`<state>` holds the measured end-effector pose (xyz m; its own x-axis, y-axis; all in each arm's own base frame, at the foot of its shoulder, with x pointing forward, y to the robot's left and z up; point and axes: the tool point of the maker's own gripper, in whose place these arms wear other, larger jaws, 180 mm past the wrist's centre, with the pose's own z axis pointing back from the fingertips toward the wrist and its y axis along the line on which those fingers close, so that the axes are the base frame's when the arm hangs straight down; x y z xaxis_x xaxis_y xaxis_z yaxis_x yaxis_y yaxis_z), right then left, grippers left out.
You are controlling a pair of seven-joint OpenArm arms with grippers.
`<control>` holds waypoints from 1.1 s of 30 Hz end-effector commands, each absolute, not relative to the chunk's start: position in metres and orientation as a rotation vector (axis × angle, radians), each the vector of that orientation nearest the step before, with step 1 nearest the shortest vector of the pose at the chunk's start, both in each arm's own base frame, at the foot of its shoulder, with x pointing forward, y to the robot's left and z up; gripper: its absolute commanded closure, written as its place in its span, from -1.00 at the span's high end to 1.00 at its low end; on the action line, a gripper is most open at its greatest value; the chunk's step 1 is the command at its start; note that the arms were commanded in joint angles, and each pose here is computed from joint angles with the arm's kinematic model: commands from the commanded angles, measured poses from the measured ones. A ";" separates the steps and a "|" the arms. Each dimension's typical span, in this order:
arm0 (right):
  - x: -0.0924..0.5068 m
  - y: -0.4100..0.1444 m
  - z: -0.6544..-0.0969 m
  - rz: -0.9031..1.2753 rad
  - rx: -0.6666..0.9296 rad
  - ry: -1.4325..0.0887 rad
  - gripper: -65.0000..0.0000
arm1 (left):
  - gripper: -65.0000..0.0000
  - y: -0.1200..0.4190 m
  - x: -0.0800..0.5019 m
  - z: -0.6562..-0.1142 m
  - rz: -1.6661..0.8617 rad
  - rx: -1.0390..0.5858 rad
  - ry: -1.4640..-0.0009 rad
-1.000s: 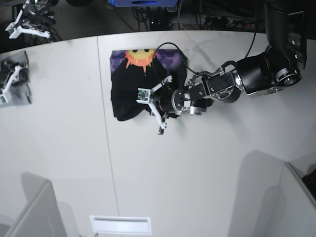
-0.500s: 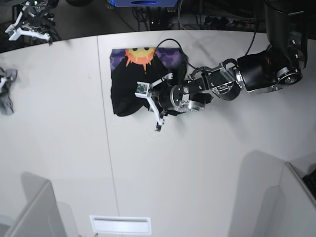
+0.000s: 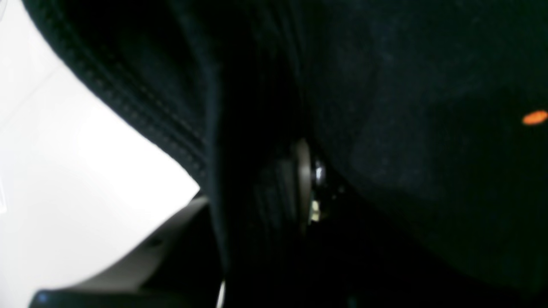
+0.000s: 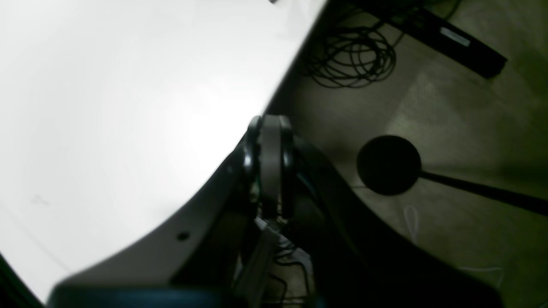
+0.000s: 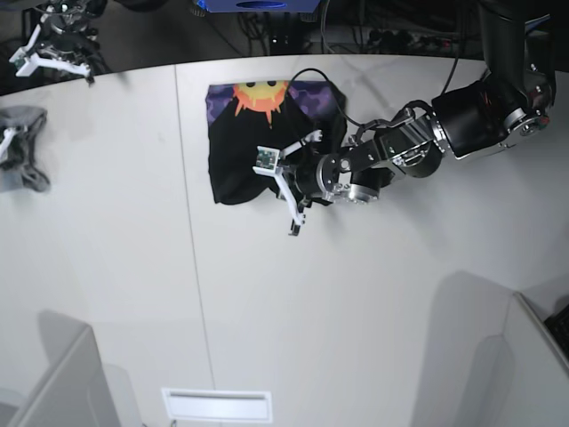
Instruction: Fold the T-shirt properly
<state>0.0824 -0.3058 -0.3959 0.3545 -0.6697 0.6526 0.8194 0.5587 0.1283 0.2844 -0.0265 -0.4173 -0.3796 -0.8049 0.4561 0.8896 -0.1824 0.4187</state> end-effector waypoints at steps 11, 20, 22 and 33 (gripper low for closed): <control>0.086 -0.311 -0.388 -0.961 -0.252 -0.755 -1.00 | -0.80 -0.031 0.303 -0.404 -1.812 -0.103 -0.790; 0.086 -0.310 -0.388 -0.960 -0.250 -0.752 -1.00 | 0.88 -0.047 0.317 -0.386 -1.766 -0.111 -0.860; 0.086 -0.310 -0.388 -0.960 -0.250 -0.752 -1.00 | 0.88 -0.050 0.332 -0.372 -1.713 -0.102 -0.910; 0.098 -0.300 -0.386 -0.862 -0.190 -0.780 -1.00 | 0.36 -0.024 0.377 -0.261 -1.373 -0.021 -1.229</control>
